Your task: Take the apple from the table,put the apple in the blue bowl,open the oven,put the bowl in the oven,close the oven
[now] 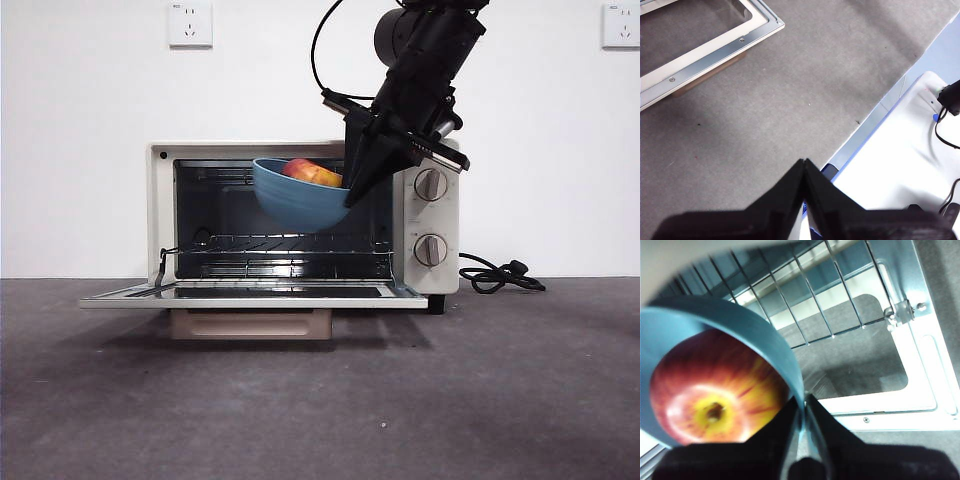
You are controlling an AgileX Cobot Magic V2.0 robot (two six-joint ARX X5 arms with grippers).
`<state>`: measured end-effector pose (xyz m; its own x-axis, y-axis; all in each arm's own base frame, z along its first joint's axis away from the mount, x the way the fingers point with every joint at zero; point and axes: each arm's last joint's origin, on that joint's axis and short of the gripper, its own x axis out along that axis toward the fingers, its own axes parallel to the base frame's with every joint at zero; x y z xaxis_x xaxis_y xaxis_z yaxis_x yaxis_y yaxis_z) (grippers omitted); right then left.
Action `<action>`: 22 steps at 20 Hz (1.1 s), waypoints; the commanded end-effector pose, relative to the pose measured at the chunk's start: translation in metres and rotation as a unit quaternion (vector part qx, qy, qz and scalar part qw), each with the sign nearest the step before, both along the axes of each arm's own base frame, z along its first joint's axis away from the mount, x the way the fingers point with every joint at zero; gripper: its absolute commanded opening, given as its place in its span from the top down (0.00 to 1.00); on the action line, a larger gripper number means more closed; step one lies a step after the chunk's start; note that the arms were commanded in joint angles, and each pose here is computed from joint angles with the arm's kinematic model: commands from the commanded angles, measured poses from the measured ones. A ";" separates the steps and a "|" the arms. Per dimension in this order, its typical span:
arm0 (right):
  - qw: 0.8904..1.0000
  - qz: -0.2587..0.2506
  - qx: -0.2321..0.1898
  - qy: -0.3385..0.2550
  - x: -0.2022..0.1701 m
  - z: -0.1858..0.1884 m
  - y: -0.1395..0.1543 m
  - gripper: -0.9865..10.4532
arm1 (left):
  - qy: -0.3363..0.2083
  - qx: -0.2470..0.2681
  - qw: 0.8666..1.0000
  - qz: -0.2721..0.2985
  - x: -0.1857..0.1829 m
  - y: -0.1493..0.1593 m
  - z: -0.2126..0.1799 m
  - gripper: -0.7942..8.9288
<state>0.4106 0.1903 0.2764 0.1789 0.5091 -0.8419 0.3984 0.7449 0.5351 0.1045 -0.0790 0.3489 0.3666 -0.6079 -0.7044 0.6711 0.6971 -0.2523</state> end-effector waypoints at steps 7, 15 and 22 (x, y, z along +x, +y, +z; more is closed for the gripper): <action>0.997 -0.052 -0.055 -0.018 0.014 -0.013 -0.009 0.91 | -0.007 0.001 1.000 -0.006 0.000 0.000 0.000 0.92; 0.997 -0.052 -0.050 -0.028 0.015 -0.013 -0.009 0.90 | -0.007 0.001 1.000 -0.006 0.000 0.000 0.000 0.92; 0.997 -0.048 -0.047 -0.035 0.016 -0.012 -0.008 0.77 | -0.009 0.002 1.000 -0.008 0.000 0.000 0.000 0.92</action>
